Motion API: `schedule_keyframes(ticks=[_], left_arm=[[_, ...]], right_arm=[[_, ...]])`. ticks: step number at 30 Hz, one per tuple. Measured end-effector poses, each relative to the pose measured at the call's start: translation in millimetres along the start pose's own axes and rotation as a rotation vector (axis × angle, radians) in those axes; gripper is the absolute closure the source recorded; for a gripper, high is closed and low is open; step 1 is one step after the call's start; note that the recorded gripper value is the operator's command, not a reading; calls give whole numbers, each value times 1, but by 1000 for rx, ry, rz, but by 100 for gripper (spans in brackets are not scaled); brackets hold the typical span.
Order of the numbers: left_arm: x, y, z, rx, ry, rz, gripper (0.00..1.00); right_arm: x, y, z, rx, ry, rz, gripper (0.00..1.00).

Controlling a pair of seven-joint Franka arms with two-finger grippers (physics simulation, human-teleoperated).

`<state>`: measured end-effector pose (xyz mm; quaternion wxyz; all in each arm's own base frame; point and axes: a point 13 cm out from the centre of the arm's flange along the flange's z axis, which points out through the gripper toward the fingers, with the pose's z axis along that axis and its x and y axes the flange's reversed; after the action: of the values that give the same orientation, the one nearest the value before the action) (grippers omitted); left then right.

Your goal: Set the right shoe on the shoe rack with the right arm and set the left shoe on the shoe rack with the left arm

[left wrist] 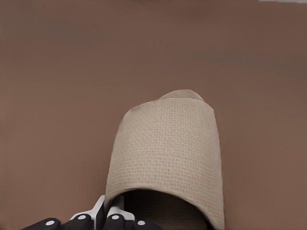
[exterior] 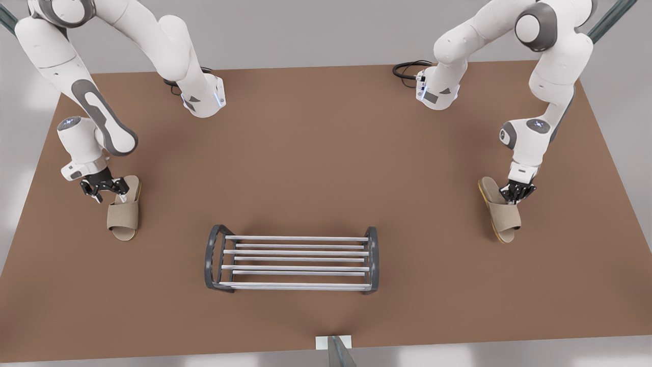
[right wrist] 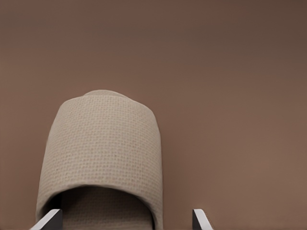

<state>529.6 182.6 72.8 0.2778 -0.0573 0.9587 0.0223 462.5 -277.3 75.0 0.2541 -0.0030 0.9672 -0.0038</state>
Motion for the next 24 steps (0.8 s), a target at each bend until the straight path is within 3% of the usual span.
schedule_keyframes(ticks=[6,14,16,24], left_arm=[[-36,-46,-10,56,-54,18,79],[-304,-211,-117,164,-282,103,79],[-345,-257,-151,179,-287,120,79],[-302,-573,-254,316,-171,363,79]], right_arm=[[-2,6,11,-26,-9,-4,0],[-9,-4,15,-18,-22,-12,0],[-9,-11,16,-12,-25,-9,0],[-7,-17,18,-10,-27,-17,0]])
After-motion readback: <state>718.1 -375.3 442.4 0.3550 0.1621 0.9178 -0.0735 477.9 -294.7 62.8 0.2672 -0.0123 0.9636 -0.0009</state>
